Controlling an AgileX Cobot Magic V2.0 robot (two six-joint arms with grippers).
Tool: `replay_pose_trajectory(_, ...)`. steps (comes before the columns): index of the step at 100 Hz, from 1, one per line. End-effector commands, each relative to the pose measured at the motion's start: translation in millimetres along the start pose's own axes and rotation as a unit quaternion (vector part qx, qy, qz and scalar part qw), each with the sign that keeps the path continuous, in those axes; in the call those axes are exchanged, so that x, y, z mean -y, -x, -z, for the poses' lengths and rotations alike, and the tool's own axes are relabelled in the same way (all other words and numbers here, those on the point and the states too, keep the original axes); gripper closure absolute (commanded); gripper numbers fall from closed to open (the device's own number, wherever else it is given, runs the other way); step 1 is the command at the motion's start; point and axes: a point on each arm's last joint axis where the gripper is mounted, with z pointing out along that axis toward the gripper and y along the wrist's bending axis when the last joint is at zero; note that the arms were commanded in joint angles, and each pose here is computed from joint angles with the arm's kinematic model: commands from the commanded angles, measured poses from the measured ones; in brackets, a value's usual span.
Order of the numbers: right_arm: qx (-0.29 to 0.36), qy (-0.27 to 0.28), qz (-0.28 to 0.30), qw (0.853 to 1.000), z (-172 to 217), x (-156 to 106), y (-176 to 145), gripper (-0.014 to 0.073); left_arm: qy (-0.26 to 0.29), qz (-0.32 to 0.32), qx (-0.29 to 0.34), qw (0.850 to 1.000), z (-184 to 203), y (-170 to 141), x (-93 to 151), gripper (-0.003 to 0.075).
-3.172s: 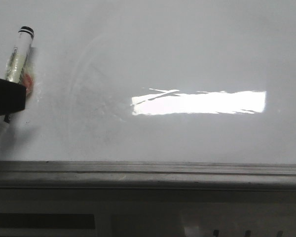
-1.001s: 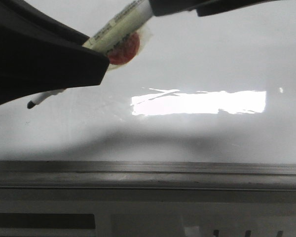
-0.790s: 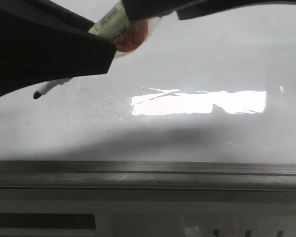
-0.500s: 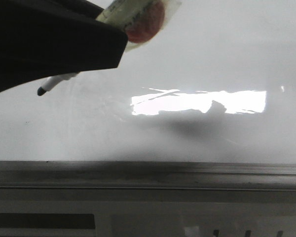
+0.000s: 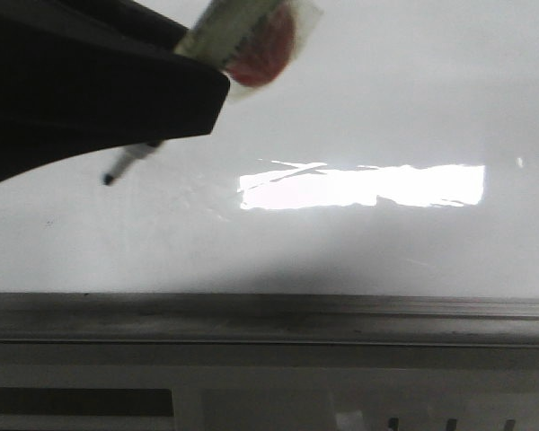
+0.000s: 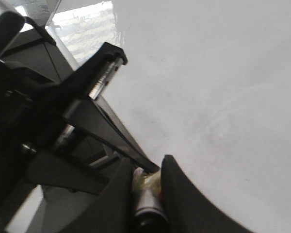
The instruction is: Write number 6 on whiteboard
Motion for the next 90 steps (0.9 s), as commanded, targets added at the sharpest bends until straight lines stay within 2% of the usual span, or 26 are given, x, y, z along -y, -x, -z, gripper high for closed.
replay_pose_trajectory(1,0.053,-0.019,0.019,0.998,3.3,4.4,17.2,0.0664,0.017,0.029,0.073,0.997,2.2,21.7,-6.2,0.0416)
replay_pose_trajectory(5,0.052,-0.019,0.019,0.998,3.3,4.3,17.1,0.0664,0.02,0.035,0.07,0.997,2.2,21.2,-7.2,0.0363)
replay_pose_trajectory(11,0.052,-0.019,0.017,0.998,3.3,4.3,17.1,0.0663,0.025,0.048,0.068,0.996,4.0,21.4,-8.5,0.0337)
replay_pose_trajectory(22,0.053,-0.026,0.004,0.998,3.5,7.4,17.3,0.066,0.039,0.069,0.067,0.995,11.4,23.4,-11.5,0.0345)
replay_pose_trajectory(37,0.055,-0.042,-0.036,0.997,4.1,15.3,17.7,0.0659,0.085,0.086,0.019,0.993,30.7,16.4,-26.0,0.0349)
replay_pose_trajectory(49,0.056,-0.049,-0.043,0.996,4.4,18.3,17.9,0.0659,0.154,0.131,0.028,0.979,51.4,16.3,-43.8,0.0368)
replay_pose_trajectory(63,0.072,-0.06,-0.049,0.994,3.4,22.7,27.5,0.0659,0.209,0.136,0.047,0.967,69.6,18.8,-55.3,0.039)
replay_pose_trajectory(90,0.082,-0.114,-0.061,0.988,-23.1,54.4,65.0,0.0659,0.239,0.143,0.048,0.959,76.0,17.3,-61.6,0.0406)
